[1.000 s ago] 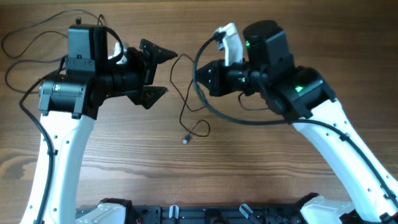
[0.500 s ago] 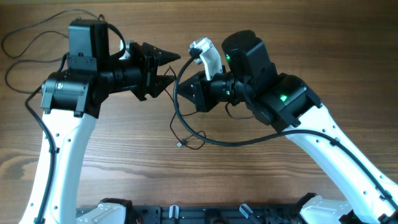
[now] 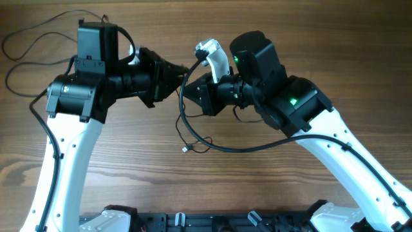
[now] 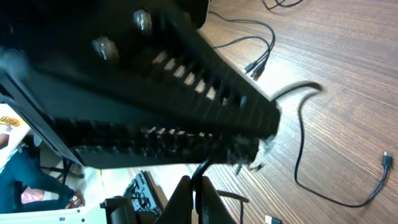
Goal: Untangle cables
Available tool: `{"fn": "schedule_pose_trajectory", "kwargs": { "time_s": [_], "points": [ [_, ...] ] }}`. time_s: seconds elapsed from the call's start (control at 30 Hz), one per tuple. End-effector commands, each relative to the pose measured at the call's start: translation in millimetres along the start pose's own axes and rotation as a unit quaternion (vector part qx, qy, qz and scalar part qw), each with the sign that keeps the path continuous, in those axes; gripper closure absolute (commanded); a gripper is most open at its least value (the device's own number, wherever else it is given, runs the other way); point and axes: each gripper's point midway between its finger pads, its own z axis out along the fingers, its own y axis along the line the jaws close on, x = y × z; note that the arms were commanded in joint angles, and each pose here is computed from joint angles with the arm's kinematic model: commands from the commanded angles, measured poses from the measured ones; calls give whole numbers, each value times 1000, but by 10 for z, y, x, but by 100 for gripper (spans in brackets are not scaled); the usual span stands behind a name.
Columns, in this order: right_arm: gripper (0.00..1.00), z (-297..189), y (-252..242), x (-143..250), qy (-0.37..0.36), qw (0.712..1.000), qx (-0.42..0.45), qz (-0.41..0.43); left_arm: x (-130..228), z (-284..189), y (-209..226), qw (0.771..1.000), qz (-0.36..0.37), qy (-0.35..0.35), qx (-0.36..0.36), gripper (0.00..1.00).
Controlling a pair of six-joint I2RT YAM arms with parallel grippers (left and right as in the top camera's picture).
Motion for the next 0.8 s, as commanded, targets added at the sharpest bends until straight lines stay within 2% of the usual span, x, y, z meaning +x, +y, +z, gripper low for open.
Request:
{"fn": "schedule_pose_trajectory", "kwargs": {
  "time_s": [0.0, 0.07, 0.3, 0.5, 0.63, 0.67, 0.7, 0.73, 0.77],
  "points": [
    [96, 20, 25, -33, -1, 1000, -5, -13, 7, 15, -18, 1000, 4, 3, 0, 85],
    [96, 20, 25, -34, -2, 1000, -5, -13, 7, 15, -18, 1000, 4, 3, 0, 96],
    [96, 20, 8, -32, -2, 1000, 0, -12, -2, 14, -17, 1000, 4, 0, -1, 96],
    [96, -25, -388, 69, 5, 993, 110, 34, -298, -34, 46, 997, -20, -79, -15, 96],
    [96, -17, -354, 63, 6, 995, 101, 27, -353, -56, 56, 995, -29, -92, -15, 96],
    [96, -3, -274, 61, 10, 997, 77, 3, -351, -55, 58, 995, -29, -91, -16, 75],
    [96, 13, -138, 67, 16, 999, 38, -32, -343, -50, 57, 995, -28, -90, -16, 61],
    [96, 17, -21, 78, 20, 998, 4, -61, -334, -48, 56, 996, -28, -88, -16, 42],
    [96, 16, 59, 94, 23, 995, -20, -93, -295, -41, 46, 997, -23, -76, -14, 29]
  ]
}}
